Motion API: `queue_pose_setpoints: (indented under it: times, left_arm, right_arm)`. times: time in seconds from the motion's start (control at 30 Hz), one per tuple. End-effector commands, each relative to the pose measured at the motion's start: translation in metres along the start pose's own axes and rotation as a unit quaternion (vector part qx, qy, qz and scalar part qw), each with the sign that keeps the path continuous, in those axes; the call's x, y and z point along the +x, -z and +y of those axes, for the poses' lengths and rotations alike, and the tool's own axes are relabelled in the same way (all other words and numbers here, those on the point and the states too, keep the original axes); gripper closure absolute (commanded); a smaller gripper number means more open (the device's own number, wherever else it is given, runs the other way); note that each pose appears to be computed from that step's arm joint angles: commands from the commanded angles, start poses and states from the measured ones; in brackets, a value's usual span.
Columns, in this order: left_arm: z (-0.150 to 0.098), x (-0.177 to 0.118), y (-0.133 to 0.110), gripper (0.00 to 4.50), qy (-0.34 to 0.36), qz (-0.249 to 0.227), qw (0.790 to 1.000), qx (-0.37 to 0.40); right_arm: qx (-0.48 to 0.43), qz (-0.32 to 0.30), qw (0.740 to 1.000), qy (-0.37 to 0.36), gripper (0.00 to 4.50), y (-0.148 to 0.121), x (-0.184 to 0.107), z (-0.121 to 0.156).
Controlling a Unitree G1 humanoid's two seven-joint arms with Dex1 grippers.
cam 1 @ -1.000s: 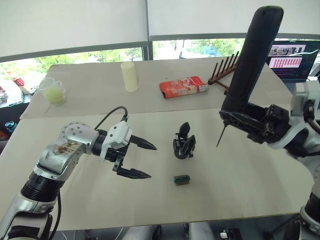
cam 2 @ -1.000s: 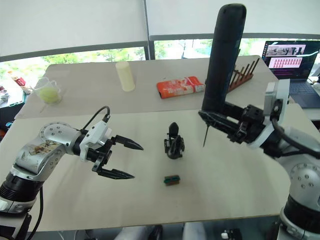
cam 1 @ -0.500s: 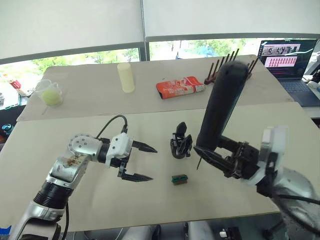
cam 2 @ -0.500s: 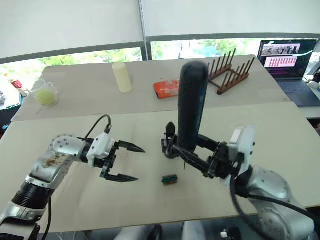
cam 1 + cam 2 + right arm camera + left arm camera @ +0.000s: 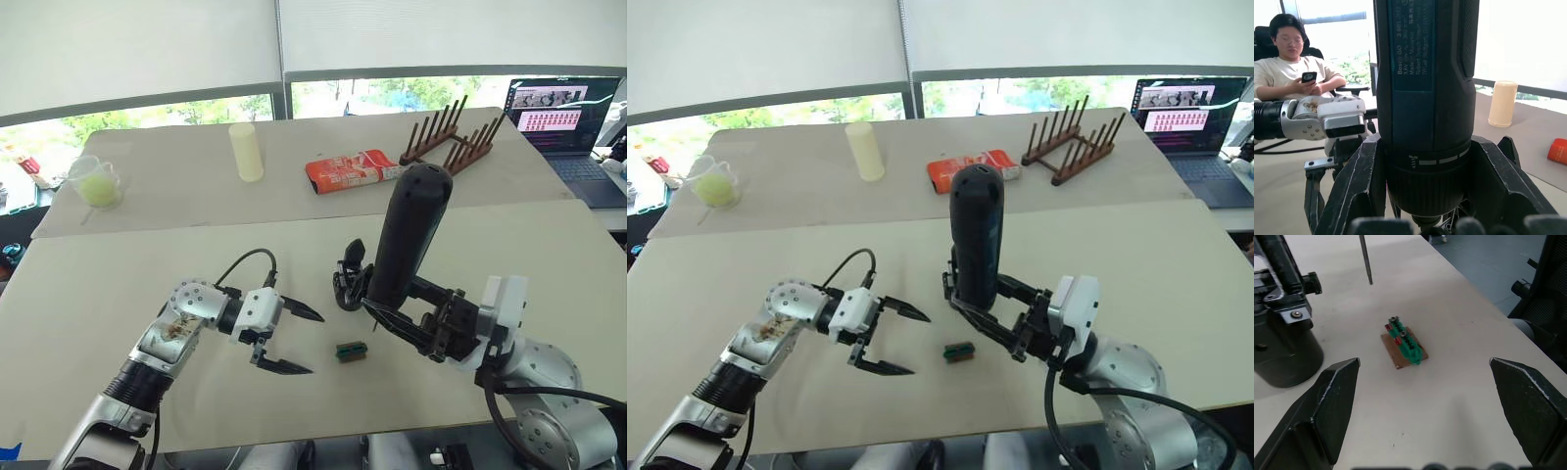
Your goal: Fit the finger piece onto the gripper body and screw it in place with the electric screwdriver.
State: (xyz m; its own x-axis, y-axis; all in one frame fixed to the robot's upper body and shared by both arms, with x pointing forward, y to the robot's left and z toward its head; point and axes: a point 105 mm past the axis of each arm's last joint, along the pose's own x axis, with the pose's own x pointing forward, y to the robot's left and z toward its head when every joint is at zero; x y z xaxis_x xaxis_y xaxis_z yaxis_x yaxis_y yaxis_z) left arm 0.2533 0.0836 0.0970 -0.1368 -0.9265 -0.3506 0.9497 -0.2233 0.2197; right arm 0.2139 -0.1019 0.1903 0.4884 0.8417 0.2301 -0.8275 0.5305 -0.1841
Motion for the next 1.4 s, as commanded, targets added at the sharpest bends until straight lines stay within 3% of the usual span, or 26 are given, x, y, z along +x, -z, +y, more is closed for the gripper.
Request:
queue_pose_setpoints:
  times: [0.03,1.4]
  left_arm:
    - [0.004,-0.001,-0.004,0.0,-0.004,0.0,1.0,0.017]
    - [0.01,0.006,-0.003,0.0,-0.011,0.001,1.0,0.025]
  right_arm:
    - [-0.014,-0.036,0.999,-0.006,2.6,-0.017,0.007,0.007]
    - [0.008,-0.014,0.999,-0.046,2.6,-0.005,0.005,0.027]
